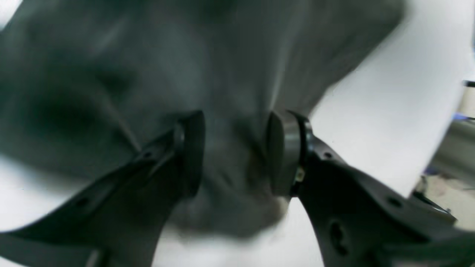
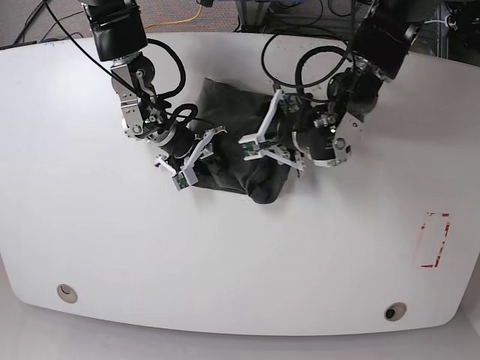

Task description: Layout the t-shirt on the table in an organized manner, then fold the t-shirt properly

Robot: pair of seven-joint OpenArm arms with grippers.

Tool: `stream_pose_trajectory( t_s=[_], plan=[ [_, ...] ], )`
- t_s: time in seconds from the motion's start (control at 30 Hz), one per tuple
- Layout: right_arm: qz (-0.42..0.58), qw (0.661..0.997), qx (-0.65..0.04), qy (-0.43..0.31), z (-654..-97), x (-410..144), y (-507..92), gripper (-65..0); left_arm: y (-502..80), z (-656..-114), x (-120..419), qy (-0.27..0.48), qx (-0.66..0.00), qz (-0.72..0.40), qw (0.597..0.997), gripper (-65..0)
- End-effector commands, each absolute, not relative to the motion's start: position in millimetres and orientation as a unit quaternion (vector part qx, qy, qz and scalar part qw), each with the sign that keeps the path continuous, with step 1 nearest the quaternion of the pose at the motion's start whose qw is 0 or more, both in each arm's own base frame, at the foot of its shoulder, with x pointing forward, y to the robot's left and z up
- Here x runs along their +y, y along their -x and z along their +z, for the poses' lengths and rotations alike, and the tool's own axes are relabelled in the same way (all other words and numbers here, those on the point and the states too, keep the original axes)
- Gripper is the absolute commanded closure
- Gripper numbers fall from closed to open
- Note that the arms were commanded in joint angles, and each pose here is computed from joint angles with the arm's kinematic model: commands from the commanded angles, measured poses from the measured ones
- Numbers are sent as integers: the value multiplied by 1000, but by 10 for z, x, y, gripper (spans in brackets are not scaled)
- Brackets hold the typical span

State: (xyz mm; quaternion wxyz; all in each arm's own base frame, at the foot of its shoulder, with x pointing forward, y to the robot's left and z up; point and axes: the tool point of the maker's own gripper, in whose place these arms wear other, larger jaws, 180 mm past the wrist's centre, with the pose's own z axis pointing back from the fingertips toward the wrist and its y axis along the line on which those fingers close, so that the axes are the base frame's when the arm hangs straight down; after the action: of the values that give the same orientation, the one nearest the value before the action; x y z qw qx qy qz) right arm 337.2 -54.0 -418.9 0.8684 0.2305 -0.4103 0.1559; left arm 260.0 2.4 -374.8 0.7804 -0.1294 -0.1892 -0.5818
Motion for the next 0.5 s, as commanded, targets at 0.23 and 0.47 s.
stream_pose_trajectory(
  t_s=[0.23,0.47],
  plan=[
    [163,871,-407,-223,-4185,-564,-3378,-233,-2897,-3609,710,60,-205,-549,808,-244],
    [163,871,-407,-223,-4185,-564,-3378,-233,-3091,-3479,1056,37,-232,-516,824,-244]
  ],
)
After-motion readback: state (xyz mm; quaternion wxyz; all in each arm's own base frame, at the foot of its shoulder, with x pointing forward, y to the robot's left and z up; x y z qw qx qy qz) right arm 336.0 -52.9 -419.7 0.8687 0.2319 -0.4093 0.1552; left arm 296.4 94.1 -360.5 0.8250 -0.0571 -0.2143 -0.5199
